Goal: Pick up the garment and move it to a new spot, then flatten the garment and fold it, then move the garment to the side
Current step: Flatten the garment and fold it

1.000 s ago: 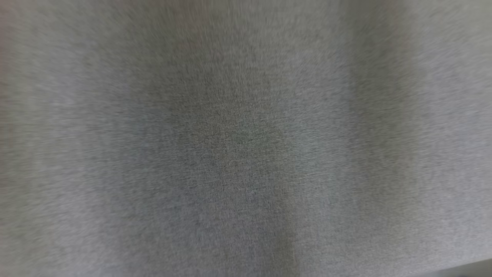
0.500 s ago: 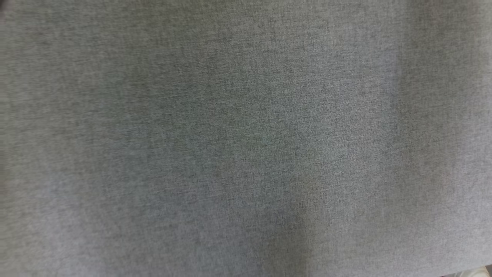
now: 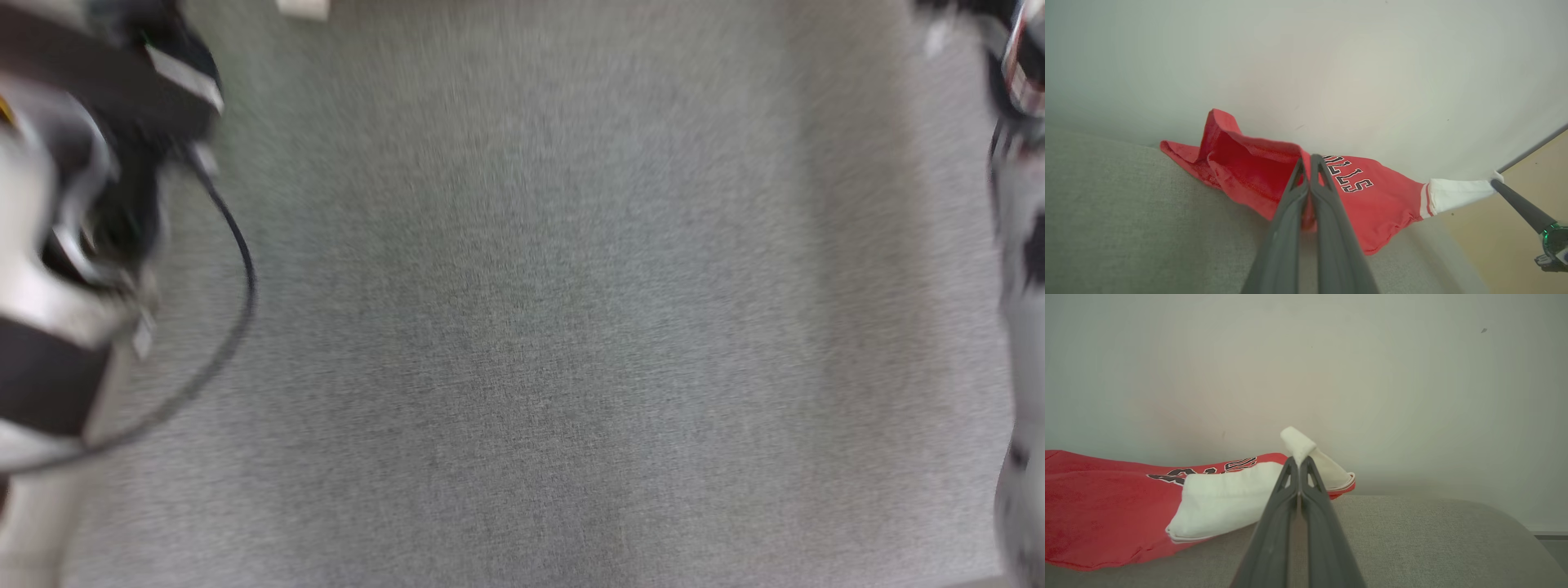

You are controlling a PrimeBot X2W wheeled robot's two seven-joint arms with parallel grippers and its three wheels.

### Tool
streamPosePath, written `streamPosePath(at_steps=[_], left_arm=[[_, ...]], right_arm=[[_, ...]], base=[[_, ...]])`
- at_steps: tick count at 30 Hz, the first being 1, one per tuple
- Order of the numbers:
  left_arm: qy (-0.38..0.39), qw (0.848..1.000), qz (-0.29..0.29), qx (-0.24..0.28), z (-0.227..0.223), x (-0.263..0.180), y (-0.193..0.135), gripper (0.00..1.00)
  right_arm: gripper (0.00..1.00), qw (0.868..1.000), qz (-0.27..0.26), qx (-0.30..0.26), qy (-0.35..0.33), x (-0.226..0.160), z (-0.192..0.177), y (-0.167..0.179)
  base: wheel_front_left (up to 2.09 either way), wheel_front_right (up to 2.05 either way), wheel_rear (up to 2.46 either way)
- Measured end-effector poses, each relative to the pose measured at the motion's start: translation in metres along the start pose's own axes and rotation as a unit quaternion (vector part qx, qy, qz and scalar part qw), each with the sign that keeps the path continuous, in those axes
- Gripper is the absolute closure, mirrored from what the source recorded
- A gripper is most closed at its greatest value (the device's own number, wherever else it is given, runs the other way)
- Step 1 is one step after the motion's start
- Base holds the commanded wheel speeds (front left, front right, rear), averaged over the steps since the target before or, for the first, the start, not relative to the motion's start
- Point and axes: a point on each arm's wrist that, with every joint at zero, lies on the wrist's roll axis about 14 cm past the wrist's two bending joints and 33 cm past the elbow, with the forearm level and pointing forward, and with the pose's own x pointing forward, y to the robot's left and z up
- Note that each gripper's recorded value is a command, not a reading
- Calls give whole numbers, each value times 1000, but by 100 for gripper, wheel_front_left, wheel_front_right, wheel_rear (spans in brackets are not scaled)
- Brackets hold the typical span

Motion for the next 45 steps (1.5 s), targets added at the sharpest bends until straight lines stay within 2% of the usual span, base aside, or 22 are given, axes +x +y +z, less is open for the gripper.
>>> streamPosePath(at_steps=[6, 11, 15, 23, 28, 34, 41, 45], left_arm=[[34, 999, 21, -23, -21, -55, -23, 100], [56, 997, 44, -31, -39, -99, -35, 100], [52, 996, 62, -34, -44, -129, -43, 100], [50, 993, 94, -56, -58, -178, -53, 100], [69, 991, 113, -14, -68, -205, -50, 100], [82, 987, 138, -5, -84, -232, -48, 100], [110, 979, 170, 0, -105, -264, -42, 100], [112, 974, 195, -9, -113, -278, -37, 100]], right_arm=[[100, 997, 11, 24, 70, -62, -14, 9], [100, 984, 19, 8, 175, -116, -44, 15], [100, 978, 33, 25, 203, -154, -49, 25], [100, 970, 22, 49, 237, -209, -68, 23], [100, 964, 24, 67, 258, -234, -81, 30], [100, 948, 26, 54, 314, -268, -106, 33], [100, 922, 54, 50, 381, -310, -134, 46], [100, 913, 45, 45, 404, -327, -145, 37]], base=[[0, 0, 0], [0, 0, 0], [0, 0, 0], [0, 0, 0], [0, 0, 0], [0, 0, 0], [0, 0, 0], [0, 0, 0]])
